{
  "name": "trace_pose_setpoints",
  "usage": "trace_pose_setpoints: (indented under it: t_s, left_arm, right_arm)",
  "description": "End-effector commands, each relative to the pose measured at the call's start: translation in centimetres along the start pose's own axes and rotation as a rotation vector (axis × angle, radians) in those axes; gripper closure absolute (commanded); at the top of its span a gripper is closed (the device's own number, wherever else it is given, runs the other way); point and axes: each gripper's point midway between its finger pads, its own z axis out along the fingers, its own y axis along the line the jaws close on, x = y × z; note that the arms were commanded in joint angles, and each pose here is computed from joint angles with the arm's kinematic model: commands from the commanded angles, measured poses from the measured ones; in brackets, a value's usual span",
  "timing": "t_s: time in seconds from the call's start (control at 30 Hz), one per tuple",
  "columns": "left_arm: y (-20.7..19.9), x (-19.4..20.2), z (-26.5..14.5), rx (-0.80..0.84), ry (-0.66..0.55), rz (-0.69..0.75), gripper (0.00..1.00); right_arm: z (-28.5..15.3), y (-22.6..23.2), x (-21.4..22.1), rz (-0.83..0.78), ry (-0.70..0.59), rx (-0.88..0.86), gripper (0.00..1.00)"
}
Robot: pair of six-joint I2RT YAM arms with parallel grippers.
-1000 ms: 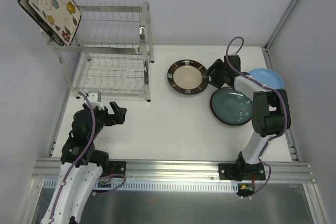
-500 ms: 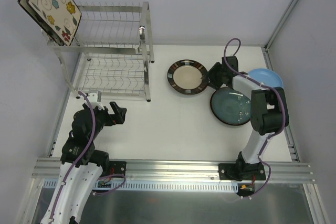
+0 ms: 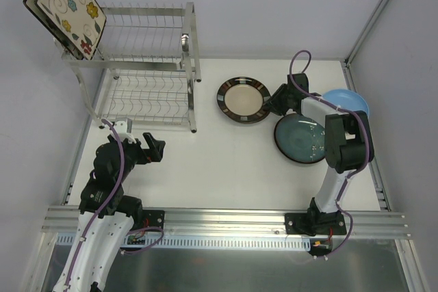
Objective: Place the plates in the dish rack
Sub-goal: Grab a plate with the right arm
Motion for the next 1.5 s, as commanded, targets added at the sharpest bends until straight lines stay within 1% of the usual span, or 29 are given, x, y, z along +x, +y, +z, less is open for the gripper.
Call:
trace_pose_setpoints:
  t_s: [0.0, 0.27, 0.3, 0.33, 0.4, 0.43, 0.67, 0.9, 1.23, 1.47]
  left_arm:
    - [0.0, -0.6, 0.1, 0.0, -0.024, 0.019, 0.01]
    - [0.0, -0.6, 0.1, 0.001, -0.021, 0.019, 0.01]
    - [0.0, -0.6, 0.1, -0.001, -0.023, 0.019, 0.01]
    - [-0.1, -0.6, 0.1, 0.002, -0.025, 0.02, 0.01]
    - [0.0, -0.7, 0.1, 0.001, -0.027, 0.019, 0.01]
    - [-0.1, -0.7, 0.1, 0.003, -0.028, 0.021, 0.01]
    - [-0.1, -0.7, 0.1, 0.005, -0.028, 0.021, 0.01]
    - [-0.2, -0.7, 0.1, 0.008, -0.028, 0.023, 0.01]
    - [-0.4, -0.7, 0.1, 0.021, -0.027, 0.023, 0.01]
    - [-0.5, -0.7, 0.1, 0.025, -0.026, 0.021, 0.01]
  right_arm:
    - [0.1, 1.7, -0.8, -0.005, -0.021, -0.033, 0.66]
    - [1.0, 0.5, -0.1, 0.006, -0.004, -0.001, 0.65]
    - [1.0, 0.5, -0.1, 0.007, -0.003, 0.001, 0.68]
    - [0.9, 0.4, -0.1, 0.009, -0.005, 0.0, 0.74]
    - [0.6, 0.4, -0.3, 0.012, -0.011, -0.001, 0.79]
    - [0.2, 0.8, -0.6, 0.011, -0.019, -0.012, 0.83]
    - [-2.2, 2.1, -1.9, 0.048, -0.054, -0.057, 0.99]
    - [-5.0, 2.8, -3.2, 0.06, -0.092, -0.087, 0.99]
    - [-6.6, 0.4, -2.3, 0.076, -0.084, -0.065, 1.0]
    - [-6.9, -1.4, -1.0, 0.091, -0.066, -0.039, 0.99]
